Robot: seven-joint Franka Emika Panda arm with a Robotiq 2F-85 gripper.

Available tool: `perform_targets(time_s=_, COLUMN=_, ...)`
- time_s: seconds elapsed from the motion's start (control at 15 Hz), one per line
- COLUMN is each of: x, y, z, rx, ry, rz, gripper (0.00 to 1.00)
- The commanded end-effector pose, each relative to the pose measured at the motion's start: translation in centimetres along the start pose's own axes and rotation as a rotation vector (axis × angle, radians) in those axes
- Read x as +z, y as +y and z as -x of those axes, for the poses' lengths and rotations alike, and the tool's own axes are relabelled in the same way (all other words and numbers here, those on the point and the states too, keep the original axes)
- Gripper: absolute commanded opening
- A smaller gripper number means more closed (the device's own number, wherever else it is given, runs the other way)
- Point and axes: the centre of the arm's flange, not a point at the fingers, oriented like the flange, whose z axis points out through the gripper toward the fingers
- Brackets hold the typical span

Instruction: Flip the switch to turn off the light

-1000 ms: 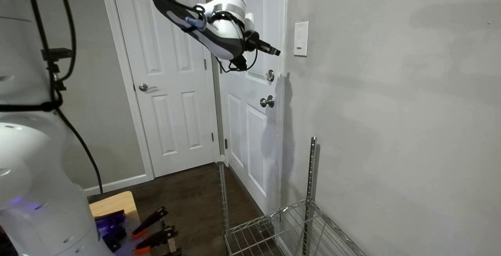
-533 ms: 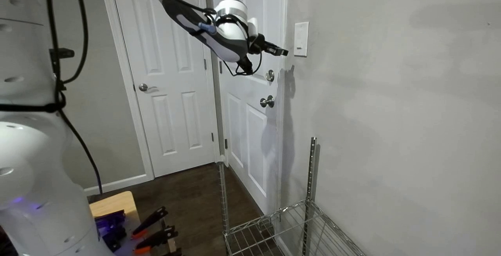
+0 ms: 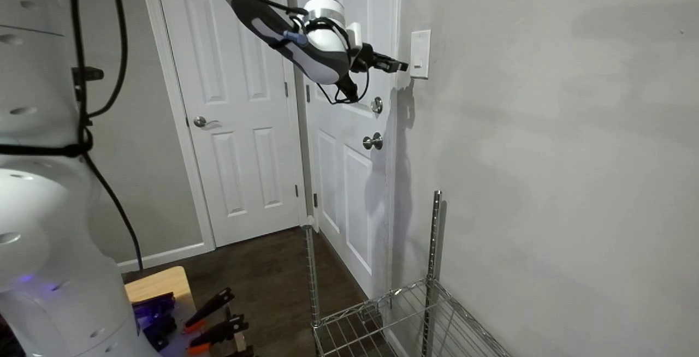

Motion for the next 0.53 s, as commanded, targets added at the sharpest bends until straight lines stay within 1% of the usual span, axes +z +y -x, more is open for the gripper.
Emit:
perform_targets(time_s=0.0, x=1.3, y=-1.1, z=0.2, rx=0.001, ry=0.028, rz=-0.019, gripper=0.03)
perform_targets(time_s=0.2, x=2.8, y=-1.4, z=0.1, rx=0.01, ry=0.02, rz=-0.01, gripper=0.03)
perform_targets(time_s=0.47, x=4.8, y=-0.2, z=0.4, rx=0.035, ry=0.019, rz=0.034, gripper=0.03)
